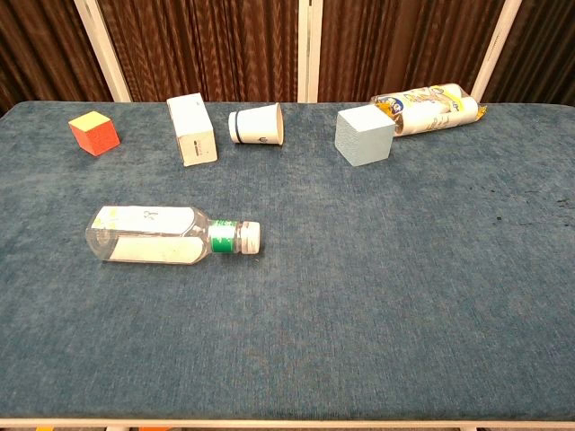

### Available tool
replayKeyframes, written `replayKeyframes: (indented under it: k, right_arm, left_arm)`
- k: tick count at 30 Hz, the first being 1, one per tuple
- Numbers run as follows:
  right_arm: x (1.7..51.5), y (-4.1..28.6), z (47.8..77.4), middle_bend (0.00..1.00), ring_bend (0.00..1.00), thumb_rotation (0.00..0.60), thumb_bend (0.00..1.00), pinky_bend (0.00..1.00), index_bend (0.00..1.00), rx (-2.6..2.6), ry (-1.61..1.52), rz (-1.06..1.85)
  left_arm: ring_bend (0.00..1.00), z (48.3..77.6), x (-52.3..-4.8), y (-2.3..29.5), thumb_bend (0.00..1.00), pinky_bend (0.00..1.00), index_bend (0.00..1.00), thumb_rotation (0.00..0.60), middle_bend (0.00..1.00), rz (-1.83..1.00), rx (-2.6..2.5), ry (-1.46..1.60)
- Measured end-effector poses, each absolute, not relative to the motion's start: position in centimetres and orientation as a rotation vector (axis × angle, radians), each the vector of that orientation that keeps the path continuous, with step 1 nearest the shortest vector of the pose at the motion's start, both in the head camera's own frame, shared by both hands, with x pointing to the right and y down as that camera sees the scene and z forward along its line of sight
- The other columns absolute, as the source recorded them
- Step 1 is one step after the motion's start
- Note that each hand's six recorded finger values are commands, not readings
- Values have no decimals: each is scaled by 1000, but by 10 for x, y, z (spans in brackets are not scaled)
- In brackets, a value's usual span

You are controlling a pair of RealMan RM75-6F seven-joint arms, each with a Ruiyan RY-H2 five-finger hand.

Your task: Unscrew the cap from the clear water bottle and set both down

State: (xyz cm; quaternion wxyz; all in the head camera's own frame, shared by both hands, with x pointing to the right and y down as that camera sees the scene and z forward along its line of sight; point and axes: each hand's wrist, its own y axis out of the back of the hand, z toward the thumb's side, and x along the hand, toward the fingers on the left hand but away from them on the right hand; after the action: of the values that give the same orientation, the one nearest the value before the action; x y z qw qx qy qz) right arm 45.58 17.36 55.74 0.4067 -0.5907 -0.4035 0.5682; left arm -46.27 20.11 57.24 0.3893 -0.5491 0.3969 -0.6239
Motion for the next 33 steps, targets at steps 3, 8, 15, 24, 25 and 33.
replayKeyframes:
  k: [3,8,15,24,25,33]
  right_arm:
    - [456,174,557,270,138,600,182,165,173,-1486,-1023,1431]
    - [458,174,553,270,138,600,183,165,173,-1472,-1040,1421]
    - [464,171,545,270,138,600,184,161,173,-1442,-1048,1411]
    - [464,155,541,270,138,600,184,158,173,-1421,-1014,1397]
    - [464,155,542,270,138,600,184,157,173,-1424,-1012,1401]
    - [469,155,549,270,138,600,185,152,173,-1440,-1021,1424]
  left_arm:
    - [108,572,-463,201,0,117,209,600,218,-1580,-1383,1020]
    - [108,572,-461,200,0,117,209,600,218,-1572,-1379,1013]
    - [108,576,-449,192,0,128,209,600,218,-1544,-1416,957]
    - [108,609,-387,153,0,137,209,600,219,-1406,-1644,753]
    - [108,616,-376,149,0,137,207,600,218,-1391,-1678,725]
    - [93,668,-309,139,0,139,146,600,164,-1350,-1852,562]
